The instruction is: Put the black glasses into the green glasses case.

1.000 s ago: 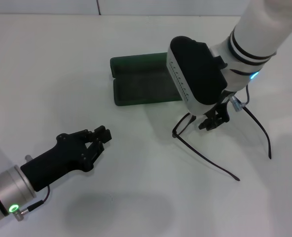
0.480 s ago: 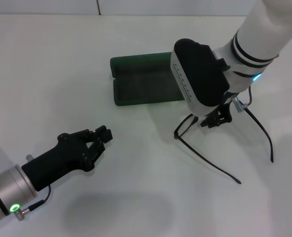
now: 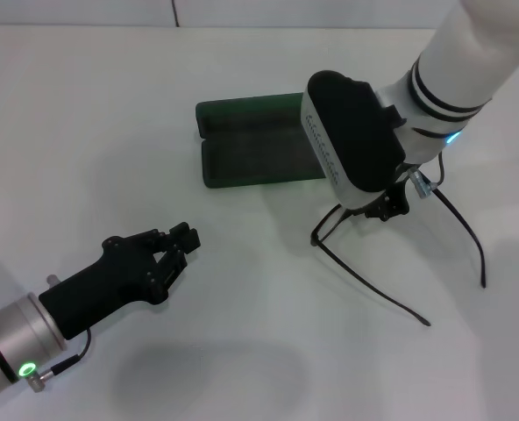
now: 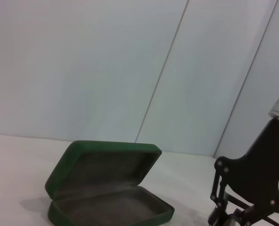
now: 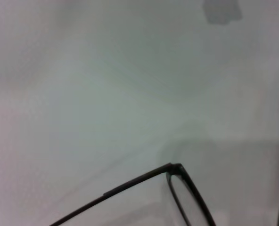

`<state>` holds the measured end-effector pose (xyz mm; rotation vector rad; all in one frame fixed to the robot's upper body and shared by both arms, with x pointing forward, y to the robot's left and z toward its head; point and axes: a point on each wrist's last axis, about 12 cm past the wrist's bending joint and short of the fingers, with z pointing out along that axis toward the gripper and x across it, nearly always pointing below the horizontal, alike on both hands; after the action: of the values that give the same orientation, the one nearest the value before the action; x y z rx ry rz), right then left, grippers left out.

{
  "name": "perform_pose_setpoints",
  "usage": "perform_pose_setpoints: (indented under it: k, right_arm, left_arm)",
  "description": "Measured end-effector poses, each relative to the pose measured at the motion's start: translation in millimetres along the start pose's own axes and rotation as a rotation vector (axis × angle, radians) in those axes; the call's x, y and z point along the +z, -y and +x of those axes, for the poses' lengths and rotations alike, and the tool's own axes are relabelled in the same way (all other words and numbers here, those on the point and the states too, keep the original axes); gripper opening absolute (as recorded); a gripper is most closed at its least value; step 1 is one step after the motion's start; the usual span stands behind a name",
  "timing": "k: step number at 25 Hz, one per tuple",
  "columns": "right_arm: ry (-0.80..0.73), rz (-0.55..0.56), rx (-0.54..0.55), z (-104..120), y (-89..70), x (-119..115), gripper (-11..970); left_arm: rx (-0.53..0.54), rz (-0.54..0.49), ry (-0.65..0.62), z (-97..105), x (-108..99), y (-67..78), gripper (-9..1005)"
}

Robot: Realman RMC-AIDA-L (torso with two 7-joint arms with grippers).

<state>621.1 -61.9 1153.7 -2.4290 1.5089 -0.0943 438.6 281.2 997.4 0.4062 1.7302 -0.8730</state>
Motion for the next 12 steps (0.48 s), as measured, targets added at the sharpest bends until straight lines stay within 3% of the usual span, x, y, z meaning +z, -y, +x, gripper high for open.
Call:
perform_pose_setpoints:
  k: [8, 12]
  right_arm:
    - [-0.032, 0.002, -0.067, -6.7, -4.4, 5.0, 148]
    - [0.011, 0.019, -0.012, -3.2, -3.9, 2.7, 133]
  left_arm:
    - [-0.003, -0.002, 0.001, 1.1, -0.4, 0.7, 103]
    - [-0.006, 0.0, 0.005, 0.7, -0.5, 0.9, 102]
